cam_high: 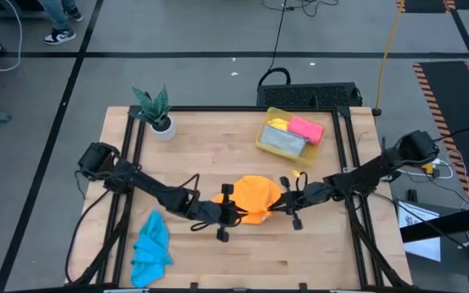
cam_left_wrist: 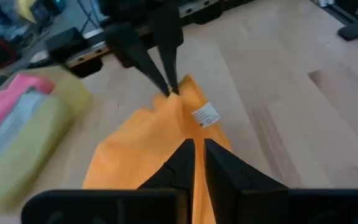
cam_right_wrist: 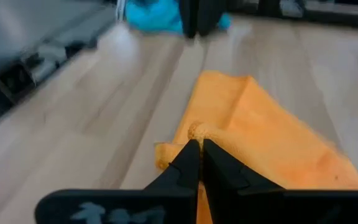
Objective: Fold microfiber towels
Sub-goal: Fold the orange kitchen towel
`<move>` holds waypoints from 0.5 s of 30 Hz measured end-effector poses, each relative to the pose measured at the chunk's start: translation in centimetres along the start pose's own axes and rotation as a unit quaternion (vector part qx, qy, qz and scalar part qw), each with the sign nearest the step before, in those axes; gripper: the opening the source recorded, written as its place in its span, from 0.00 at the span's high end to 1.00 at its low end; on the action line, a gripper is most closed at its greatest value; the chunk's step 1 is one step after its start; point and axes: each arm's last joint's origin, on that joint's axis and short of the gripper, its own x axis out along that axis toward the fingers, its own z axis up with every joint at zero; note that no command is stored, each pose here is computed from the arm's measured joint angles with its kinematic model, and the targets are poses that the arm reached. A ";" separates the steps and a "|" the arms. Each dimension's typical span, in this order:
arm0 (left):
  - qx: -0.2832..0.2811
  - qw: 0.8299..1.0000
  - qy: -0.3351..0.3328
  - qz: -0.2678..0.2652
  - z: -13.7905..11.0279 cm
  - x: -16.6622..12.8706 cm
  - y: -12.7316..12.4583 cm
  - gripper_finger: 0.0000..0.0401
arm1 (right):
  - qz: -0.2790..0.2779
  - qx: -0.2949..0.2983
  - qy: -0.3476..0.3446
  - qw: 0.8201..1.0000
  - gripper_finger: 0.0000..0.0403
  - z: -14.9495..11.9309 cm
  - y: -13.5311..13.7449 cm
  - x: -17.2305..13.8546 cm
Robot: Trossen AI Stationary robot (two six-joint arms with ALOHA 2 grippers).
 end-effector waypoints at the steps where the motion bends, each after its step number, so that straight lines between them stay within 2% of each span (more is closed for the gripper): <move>1: 0.005 1.000 -0.002 -0.002 0.0 0.1 0.1 0.90 | -0.001 0.001 -0.008 1.000 0.98 0.2 -0.1 0.2; 5: 0.013 1.000 -0.017 -0.020 0.2 0.3 0.7 0.83 | -0.002 0.000 -0.011 1.000 0.98 0.3 -0.1 0.2; 8: 0.017 0.999 -0.026 -0.033 0.2 0.5 1.3 0.71 | -0.002 0.000 -0.012 1.000 0.98 0.3 -0.1 0.1; 12: 0.005 0.999 -0.033 -0.024 0.3 0.7 2.1 0.54 | -0.002 0.001 -0.018 1.000 0.98 0.4 -0.1 0.1; 15: -0.007 0.999 -0.035 -0.017 0.3 0.8 2.5 0.46 | -0.002 0.000 -0.019 1.000 0.98 0.4 -0.1 0.1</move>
